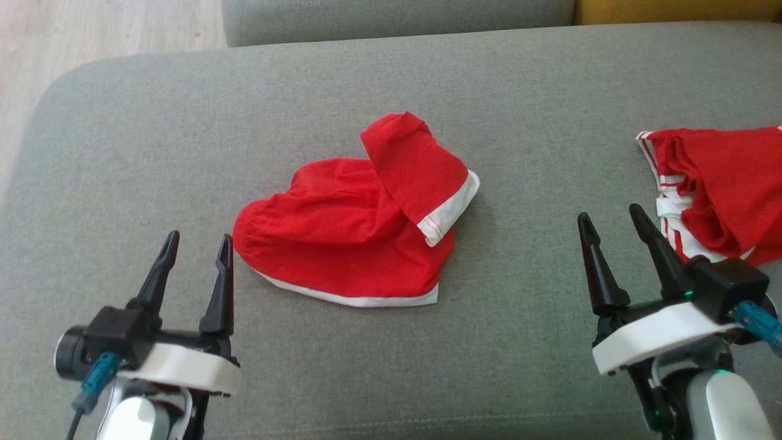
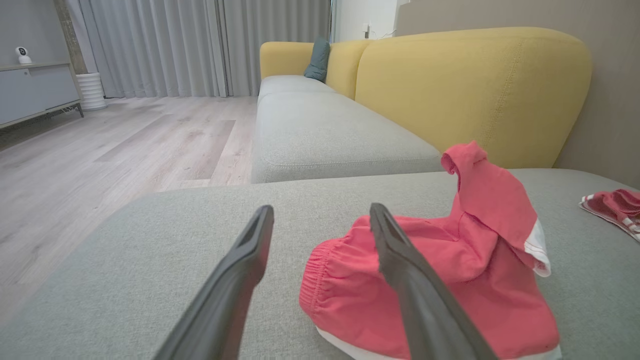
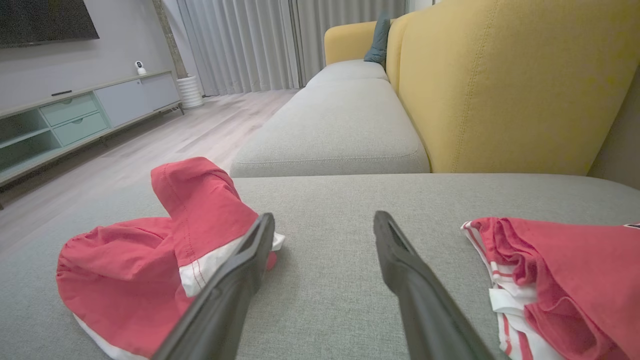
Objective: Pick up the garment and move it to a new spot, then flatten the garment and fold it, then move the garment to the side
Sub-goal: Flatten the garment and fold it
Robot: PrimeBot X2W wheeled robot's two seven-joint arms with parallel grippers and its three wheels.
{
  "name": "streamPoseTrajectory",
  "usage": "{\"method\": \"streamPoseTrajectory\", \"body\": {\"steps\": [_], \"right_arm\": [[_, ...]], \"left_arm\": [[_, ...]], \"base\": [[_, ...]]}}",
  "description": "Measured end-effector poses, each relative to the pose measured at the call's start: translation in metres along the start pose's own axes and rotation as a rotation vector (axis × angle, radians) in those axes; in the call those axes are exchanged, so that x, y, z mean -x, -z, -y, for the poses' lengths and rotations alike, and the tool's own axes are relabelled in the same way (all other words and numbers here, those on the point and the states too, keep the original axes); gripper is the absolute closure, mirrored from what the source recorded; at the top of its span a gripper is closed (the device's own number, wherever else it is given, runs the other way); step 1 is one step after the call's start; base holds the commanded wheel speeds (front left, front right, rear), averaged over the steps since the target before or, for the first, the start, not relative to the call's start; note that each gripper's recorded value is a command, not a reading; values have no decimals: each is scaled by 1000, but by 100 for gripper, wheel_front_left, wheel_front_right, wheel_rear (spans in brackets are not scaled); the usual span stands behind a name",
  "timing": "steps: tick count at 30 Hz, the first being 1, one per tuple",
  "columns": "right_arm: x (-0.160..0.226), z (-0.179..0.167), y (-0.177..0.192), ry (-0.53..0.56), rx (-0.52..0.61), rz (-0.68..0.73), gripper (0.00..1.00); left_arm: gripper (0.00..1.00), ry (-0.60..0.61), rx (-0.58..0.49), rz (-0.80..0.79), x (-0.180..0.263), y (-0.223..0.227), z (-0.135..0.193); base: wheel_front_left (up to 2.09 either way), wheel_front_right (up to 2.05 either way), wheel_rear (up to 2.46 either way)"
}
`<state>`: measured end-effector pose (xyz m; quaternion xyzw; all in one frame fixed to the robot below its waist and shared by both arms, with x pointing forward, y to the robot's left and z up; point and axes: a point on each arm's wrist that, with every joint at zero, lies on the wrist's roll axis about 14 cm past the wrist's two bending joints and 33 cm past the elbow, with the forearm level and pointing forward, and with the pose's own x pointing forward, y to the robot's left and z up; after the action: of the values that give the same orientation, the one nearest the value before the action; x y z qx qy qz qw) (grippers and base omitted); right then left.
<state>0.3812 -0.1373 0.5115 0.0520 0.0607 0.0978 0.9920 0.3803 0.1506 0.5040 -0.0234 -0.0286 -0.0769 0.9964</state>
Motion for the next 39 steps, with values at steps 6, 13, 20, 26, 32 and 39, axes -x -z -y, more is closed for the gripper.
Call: {"method": "streamPoseTrajectory", "body": {"steps": [6, 13, 20, 26, 32, 39], "right_arm": [[-1, 1, 1, 2, -1, -4, 0], [-2, 0, 2, 0, -1, -5, 0], [-10, -30, 33, -92, -6, -117, 0], [-18, -77, 68, -241, -22, -226, 0], [-36, -118, 84, -380, -16, -257, 0], [-63, -124, 97, -416, 51, -272, 0]], "left_arm": [[0, 2, 0, -7, -1, 2, 0], [0, 1, -1, -8, -1, 3, 0], [0, -7, -4, -18, -6, 7, -4], [0, -15, -14, 2, -19, 3, -9], [0, -22, -13, 0, -26, 5, -15], [0, -36, -6, -4, -34, 10, -20]], "base": [[0, 0, 0], [0, 0, 0], [0, 0, 0], [0, 0, 0], [0, 0, 0], [0, 0, 0]]}}
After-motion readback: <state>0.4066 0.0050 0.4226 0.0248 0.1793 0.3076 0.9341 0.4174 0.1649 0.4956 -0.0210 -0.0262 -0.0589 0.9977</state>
